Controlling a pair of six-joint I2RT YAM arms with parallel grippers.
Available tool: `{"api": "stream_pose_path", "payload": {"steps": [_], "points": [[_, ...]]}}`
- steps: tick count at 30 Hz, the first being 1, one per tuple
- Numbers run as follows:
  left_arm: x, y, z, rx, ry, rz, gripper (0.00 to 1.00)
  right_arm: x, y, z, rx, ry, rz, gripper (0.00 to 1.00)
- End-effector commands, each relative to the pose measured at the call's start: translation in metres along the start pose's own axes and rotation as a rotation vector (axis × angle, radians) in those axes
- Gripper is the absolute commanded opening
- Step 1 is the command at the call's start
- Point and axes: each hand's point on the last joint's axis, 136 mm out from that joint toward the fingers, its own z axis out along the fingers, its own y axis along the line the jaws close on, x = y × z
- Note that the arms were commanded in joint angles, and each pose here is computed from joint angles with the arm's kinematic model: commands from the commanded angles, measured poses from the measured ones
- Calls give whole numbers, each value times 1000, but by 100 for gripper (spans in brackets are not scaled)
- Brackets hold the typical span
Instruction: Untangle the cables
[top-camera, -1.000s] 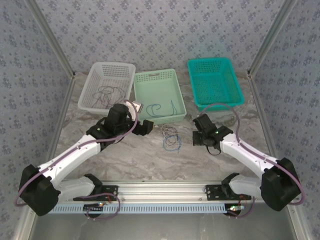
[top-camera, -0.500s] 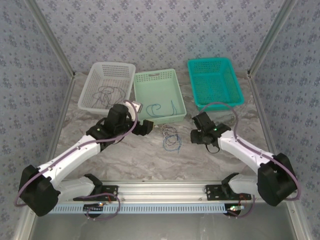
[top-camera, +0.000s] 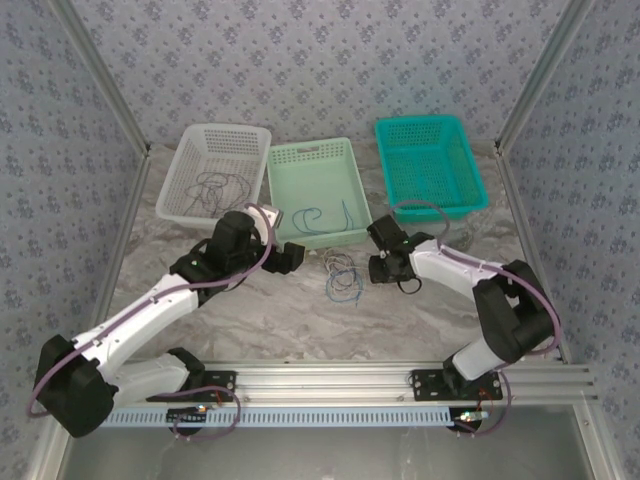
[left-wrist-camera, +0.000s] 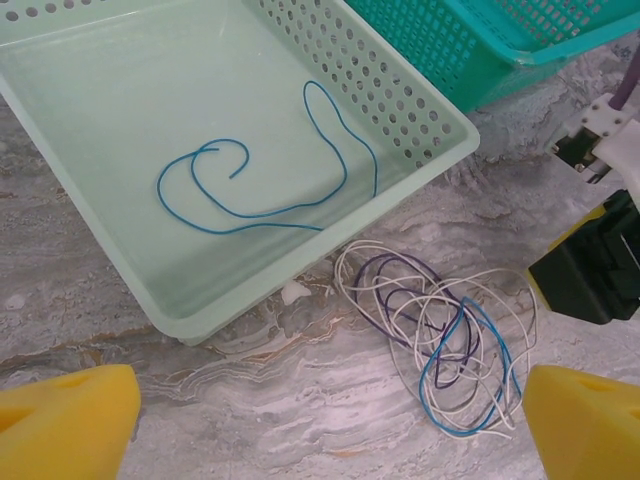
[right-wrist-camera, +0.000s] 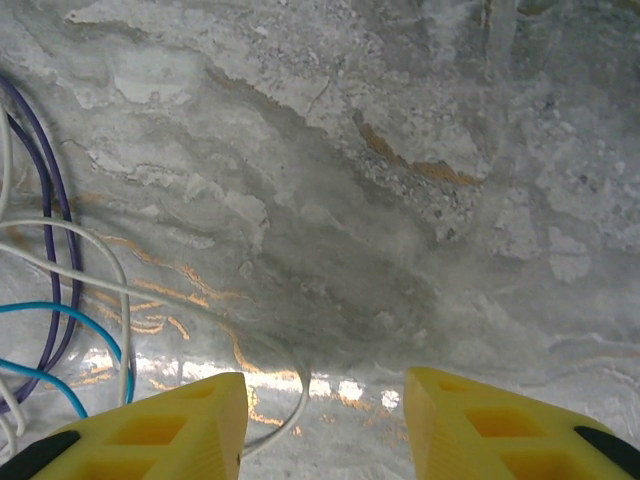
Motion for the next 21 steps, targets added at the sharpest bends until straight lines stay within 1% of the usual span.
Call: {"api": "stream_pose_path", "payload": {"steps": [1,7,11,18,20,21], "points": [[-6,0,-7,-8,-31,3,99,-5,2,4,-3,13,-27,46],[-5,2,-9,-20,-38,6,99,-3,8,17,-26,46,-42,45],[-7,2,-10,-20,-39,6,99,0,10,24,-16,73,-56,41],[-6,3,-11,-28,-41,6,99,13,-3,30,42,105,-57,25],[-6,3,-11,-28,-43,8,99,15,-5,31,45,111,-50,18],[-7,3,-11,-28,-43,7,100,16,-6,30,48,108,-47,13]]}}
